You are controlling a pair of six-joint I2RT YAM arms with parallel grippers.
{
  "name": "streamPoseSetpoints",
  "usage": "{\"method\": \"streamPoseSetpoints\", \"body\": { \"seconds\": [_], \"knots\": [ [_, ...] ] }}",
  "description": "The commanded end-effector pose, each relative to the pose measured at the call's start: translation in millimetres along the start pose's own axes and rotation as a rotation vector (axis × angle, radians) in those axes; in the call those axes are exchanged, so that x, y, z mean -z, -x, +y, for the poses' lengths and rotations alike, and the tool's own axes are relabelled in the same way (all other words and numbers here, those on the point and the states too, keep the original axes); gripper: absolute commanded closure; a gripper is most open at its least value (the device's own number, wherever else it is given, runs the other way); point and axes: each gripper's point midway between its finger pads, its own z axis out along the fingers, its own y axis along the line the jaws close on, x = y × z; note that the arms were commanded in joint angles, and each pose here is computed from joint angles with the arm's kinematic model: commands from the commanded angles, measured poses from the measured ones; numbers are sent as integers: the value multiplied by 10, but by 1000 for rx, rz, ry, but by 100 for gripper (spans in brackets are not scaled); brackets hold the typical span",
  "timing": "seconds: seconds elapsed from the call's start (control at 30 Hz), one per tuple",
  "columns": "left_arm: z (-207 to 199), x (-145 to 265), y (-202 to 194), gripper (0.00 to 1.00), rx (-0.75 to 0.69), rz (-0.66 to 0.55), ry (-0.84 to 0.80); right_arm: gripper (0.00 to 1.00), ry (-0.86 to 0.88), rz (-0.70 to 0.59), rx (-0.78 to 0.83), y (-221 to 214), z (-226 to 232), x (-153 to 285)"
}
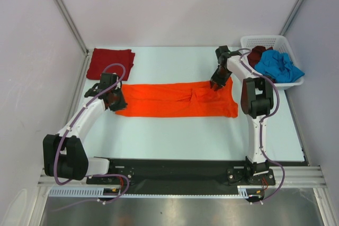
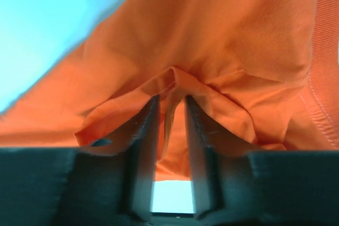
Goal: Fold and stack the t-shirts
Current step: Fold the tshirt
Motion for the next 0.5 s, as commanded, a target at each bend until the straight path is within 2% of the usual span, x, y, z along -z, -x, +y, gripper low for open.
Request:
{"method": "streamPoseSetpoints", "body": {
  "seconds": [0.0,0.03,0.07,0.1,0.3,0.47],
  "knots": [
    [-51,41,45,82,-24,-25,-23,71,21,-28,-35,111,80,35],
    [-44,43,54,82,-24,-28,-20,79,5,-58,-30,168,55,49],
    [-46,50,58,82,-27,-31,-20,95,9,-68,-24,180,74,78],
    [-38,44,52,82,-27,-30,-16,100,17,-77,-23,193,93,124],
    [-43,21,18,82,-23,-20,-22,100,39,-133,-9,299,195,292],
    [-38,25,29,82,-26,-22,-18,100,50,-130,4,345,292,250]
  ]
}}
